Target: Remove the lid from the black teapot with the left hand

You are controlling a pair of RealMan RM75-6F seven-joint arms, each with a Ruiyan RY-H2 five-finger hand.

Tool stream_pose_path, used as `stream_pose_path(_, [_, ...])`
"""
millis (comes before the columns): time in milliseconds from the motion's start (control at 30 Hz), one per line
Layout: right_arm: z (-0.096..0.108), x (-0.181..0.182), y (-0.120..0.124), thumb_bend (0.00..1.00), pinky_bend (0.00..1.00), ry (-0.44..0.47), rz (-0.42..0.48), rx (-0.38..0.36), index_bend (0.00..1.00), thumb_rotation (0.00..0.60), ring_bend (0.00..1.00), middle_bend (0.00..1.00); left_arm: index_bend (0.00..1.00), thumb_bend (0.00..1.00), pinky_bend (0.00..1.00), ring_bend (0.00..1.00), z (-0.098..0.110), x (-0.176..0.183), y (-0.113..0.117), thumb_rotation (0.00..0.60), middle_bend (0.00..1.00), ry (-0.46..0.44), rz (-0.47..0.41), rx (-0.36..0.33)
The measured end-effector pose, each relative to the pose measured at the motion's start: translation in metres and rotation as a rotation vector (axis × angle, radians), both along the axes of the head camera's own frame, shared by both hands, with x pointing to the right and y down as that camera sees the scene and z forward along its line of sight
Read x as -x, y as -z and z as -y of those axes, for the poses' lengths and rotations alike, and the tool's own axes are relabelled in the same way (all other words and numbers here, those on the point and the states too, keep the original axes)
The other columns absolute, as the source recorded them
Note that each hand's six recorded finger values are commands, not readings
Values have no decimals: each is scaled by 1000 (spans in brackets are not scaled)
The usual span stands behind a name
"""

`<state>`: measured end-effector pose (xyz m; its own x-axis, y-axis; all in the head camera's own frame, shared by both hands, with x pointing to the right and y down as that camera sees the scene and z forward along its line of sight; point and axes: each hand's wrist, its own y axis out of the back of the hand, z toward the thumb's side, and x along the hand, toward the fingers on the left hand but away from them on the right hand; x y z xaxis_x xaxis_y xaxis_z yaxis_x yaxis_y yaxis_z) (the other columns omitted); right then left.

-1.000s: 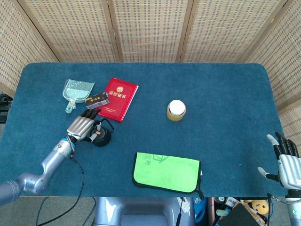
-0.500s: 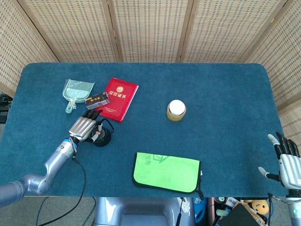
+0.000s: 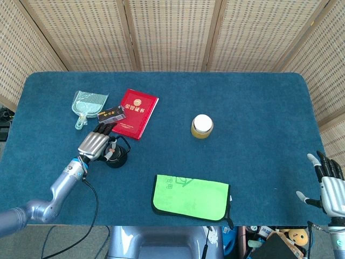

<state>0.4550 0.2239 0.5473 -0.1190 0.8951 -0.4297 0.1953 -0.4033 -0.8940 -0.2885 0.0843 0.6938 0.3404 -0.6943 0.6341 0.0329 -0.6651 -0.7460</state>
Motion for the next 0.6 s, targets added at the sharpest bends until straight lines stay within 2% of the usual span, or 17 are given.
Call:
stream_pose_path(167, [0,1,0,0,0,3,1,2,0,600,0,0,572,408,0,0,15,10,22,600,0,38,-23,-42])
stream_pose_path(300, [-1,2,0,0,0,6,2,3,0,600,0,0,572,408,0,0,21,37,31,600,0,87,3,-50])
stream_pose_path(467, [-1,3,0,0,0,8,1,4,0,600,0,0,572,408,0,0,12,68,13,600,0,122,66,-6])
stream_pose_path(600, [-1,4,-2,0,0,9,-2,7,0,600,0,0,572,408,0,0,1,88,-12,600,0,150,107,40])
